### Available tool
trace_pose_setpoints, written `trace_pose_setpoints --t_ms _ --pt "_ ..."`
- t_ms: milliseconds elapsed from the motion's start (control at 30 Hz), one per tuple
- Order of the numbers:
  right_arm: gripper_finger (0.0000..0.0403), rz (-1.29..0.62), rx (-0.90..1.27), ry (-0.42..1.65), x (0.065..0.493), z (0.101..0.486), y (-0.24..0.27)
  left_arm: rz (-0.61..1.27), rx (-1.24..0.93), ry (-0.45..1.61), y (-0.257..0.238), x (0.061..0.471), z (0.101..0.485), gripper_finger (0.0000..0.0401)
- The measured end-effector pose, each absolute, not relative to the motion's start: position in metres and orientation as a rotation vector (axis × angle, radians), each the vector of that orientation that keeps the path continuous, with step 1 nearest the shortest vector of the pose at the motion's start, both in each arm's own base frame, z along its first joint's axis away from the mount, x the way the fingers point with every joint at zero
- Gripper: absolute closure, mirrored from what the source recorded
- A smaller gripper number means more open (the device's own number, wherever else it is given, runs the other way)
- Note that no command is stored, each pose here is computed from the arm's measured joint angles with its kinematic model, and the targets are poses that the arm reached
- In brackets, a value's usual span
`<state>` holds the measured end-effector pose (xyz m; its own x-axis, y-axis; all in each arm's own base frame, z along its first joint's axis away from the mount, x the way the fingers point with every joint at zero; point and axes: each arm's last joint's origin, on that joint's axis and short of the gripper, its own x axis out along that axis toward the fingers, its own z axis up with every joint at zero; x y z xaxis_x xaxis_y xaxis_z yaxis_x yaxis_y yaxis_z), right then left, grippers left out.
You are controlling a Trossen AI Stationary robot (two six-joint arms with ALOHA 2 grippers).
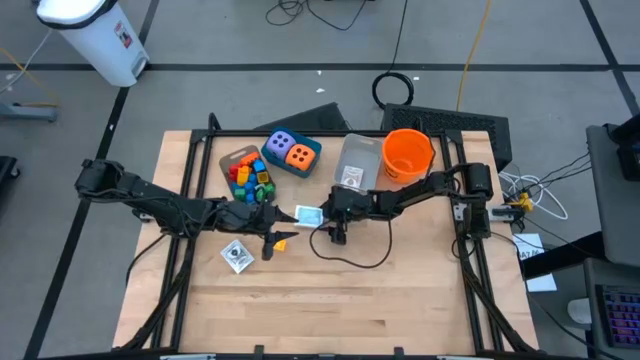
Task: Pick & Place Toys
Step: Put the blue deck of cards into the gray bin
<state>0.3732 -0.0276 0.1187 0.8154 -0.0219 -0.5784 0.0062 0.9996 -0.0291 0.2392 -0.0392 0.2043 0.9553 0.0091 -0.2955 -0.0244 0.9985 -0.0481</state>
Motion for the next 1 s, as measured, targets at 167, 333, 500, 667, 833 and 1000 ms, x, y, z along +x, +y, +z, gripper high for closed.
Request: trace_pose_setpoints --t_ms 167,333,500,667,833,1000 --pt "0.0094 -0.127 -0.084 0.606 0.369 0.137 -0.031 0.017 -0.05 0.302 -0.039 0.239 0.204 0.0231" --pt "0.0093 -0.205 -0.117 0.584 0.355 0.175 -0.032 0.016 -0.04 0.304 -0.039 0.239 0.204 0.0231" --pt "0.0099 -0.288 -0.105 0.549 0.336 0.215 -0.033 0.017 -0.042 0.298 -0.039 0.239 0.205 0.0231" --pt "0.0092 -0.464 -0.157 0.544 0.314 0.243 -0.038 0.018 -0.05 0.297 -0.039 0.239 0.205 0.0231" --pt "0.0097 -0.561 -0.165 0.622 0.293 0.253 -0.05 0.017 -0.051 0.297 -0.039 0.239 0.205 0.0231" --pt "0.0093 -0.597 -0.152 0.727 0.28 0.239 -0.063 0.017 -0.051 0.296 -0.039 0.239 0.205 0.0231"
